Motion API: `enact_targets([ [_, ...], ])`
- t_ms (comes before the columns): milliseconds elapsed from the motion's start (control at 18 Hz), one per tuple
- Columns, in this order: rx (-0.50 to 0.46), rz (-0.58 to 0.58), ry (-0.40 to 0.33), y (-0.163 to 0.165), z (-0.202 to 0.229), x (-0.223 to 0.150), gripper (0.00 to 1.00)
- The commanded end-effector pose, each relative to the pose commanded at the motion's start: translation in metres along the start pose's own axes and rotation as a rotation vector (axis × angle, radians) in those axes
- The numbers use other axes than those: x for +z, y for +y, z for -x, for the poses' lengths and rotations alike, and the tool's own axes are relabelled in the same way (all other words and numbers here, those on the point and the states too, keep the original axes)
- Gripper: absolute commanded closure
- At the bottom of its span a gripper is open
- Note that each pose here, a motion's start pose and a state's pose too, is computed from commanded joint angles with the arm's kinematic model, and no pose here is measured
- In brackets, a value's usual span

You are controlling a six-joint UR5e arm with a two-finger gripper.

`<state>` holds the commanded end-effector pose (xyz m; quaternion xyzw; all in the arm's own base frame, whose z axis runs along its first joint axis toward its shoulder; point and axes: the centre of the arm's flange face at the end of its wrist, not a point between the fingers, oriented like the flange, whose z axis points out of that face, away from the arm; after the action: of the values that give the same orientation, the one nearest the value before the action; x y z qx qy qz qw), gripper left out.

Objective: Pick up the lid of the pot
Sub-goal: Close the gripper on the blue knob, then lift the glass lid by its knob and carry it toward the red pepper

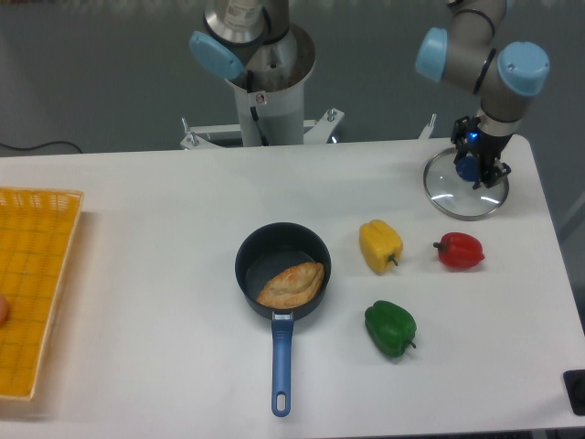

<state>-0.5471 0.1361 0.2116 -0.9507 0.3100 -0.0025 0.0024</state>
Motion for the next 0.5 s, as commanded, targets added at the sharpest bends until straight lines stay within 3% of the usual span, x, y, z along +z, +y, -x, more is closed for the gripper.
enact_targets([
  [500, -0.037, 0.024, -0.028, -0.020, 0.014, -0.023, 0.48],
])
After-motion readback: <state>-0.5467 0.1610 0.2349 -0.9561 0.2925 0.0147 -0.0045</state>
